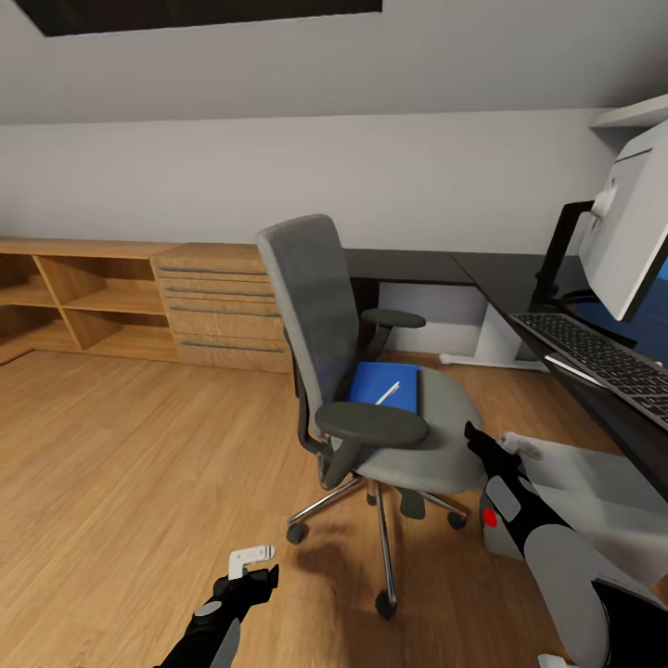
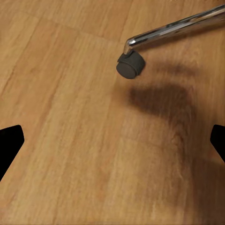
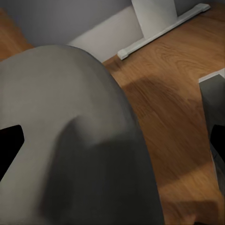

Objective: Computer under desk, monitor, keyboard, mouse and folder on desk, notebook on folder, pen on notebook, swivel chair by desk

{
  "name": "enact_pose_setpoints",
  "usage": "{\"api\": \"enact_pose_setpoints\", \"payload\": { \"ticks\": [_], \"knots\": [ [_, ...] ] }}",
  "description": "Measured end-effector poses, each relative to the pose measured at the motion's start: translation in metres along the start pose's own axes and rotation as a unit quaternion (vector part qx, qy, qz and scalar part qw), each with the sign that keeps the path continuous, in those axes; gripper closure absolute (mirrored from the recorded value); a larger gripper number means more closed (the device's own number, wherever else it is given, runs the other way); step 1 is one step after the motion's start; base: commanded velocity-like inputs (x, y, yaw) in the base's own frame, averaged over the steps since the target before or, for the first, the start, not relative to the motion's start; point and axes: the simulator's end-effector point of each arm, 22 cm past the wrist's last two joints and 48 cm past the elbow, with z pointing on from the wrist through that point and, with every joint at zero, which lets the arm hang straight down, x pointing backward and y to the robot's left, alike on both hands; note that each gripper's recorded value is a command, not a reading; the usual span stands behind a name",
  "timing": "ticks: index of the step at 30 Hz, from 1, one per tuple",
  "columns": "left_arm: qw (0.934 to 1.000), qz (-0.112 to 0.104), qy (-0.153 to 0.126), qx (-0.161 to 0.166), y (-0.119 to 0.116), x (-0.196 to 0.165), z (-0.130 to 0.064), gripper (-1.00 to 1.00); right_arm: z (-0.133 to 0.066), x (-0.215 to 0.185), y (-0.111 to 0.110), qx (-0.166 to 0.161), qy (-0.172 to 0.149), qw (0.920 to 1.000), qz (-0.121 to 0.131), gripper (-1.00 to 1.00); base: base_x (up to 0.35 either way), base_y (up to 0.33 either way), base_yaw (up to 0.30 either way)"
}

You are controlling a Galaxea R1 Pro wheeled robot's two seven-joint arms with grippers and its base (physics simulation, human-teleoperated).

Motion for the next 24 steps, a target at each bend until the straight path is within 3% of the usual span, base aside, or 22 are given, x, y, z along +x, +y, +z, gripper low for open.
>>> {"api": "enact_pose_setpoints", "payload": {
  "ticks": [9, 24],
  "knots": [
    [1.0000, 0.000, 0.000, 0.000, 0.0000, 0.0000, 0.0000, -1.00, 0.0000, -0.0003, -0.0005, 0.001, 0.000, 1.0000, 0.001, -1.00, 0.000, 0.000, 0.021],
    [1.0000, 0.000, 0.001, 0.000, 0.0003, 0.0012, 0.0005, -1.00, 0.0008, -0.0009, -0.0007, 0.001, -0.002, 1.0000, 0.001, -1.00, 0.000, 0.000, 0.158]
  ]
}}
